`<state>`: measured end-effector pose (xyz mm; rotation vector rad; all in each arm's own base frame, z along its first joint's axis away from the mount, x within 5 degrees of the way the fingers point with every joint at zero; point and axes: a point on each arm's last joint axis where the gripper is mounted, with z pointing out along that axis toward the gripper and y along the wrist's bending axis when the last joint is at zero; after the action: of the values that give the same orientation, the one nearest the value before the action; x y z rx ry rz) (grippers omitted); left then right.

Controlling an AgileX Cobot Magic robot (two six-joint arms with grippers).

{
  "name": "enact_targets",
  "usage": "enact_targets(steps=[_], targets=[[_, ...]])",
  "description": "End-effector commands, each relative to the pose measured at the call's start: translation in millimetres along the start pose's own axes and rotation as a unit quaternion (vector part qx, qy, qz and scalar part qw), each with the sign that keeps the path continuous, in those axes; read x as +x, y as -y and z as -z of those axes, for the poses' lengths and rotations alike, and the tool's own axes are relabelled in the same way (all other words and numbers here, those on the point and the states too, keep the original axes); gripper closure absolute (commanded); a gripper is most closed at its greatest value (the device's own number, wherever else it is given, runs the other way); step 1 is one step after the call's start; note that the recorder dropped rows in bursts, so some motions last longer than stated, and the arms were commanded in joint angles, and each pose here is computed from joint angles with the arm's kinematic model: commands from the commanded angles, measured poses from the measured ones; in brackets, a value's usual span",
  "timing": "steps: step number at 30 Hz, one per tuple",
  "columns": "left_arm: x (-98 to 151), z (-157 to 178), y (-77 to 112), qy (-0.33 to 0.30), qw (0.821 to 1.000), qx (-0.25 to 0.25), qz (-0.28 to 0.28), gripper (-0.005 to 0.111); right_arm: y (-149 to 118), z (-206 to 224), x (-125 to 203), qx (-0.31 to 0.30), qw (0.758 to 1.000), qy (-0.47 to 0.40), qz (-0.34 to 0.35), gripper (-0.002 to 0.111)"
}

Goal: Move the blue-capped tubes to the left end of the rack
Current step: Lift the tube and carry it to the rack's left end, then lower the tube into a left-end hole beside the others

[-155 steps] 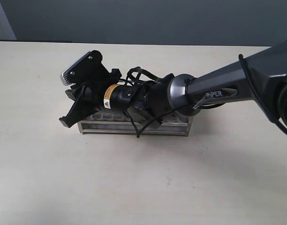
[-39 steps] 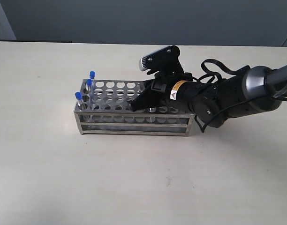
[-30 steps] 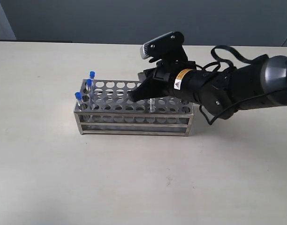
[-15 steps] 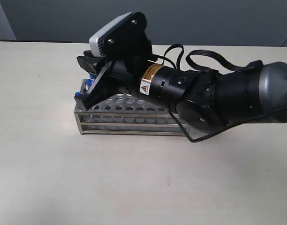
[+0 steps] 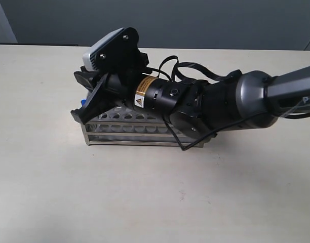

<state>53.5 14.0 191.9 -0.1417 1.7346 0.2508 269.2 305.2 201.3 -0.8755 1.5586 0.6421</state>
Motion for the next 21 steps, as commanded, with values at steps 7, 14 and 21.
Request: enact_targets(steps=[7,14,21], targets=[[0,0,0.0,0.005,1.0,-0.001,0.002,0.106,-2,-1,-6,-0.01,0.999,0.034,0.0,0.109],[0,0,0.0,0.005,1.0,-0.001,0.002,0.106,-4,-5,-2,-0.019,0.999,0.045,0.007,0.109],[0,0,0.0,0.005,1.0,-0.001,0.002,0.106,-3,-26,13,-0.023,1.0,0.018,0.011,0.109]])
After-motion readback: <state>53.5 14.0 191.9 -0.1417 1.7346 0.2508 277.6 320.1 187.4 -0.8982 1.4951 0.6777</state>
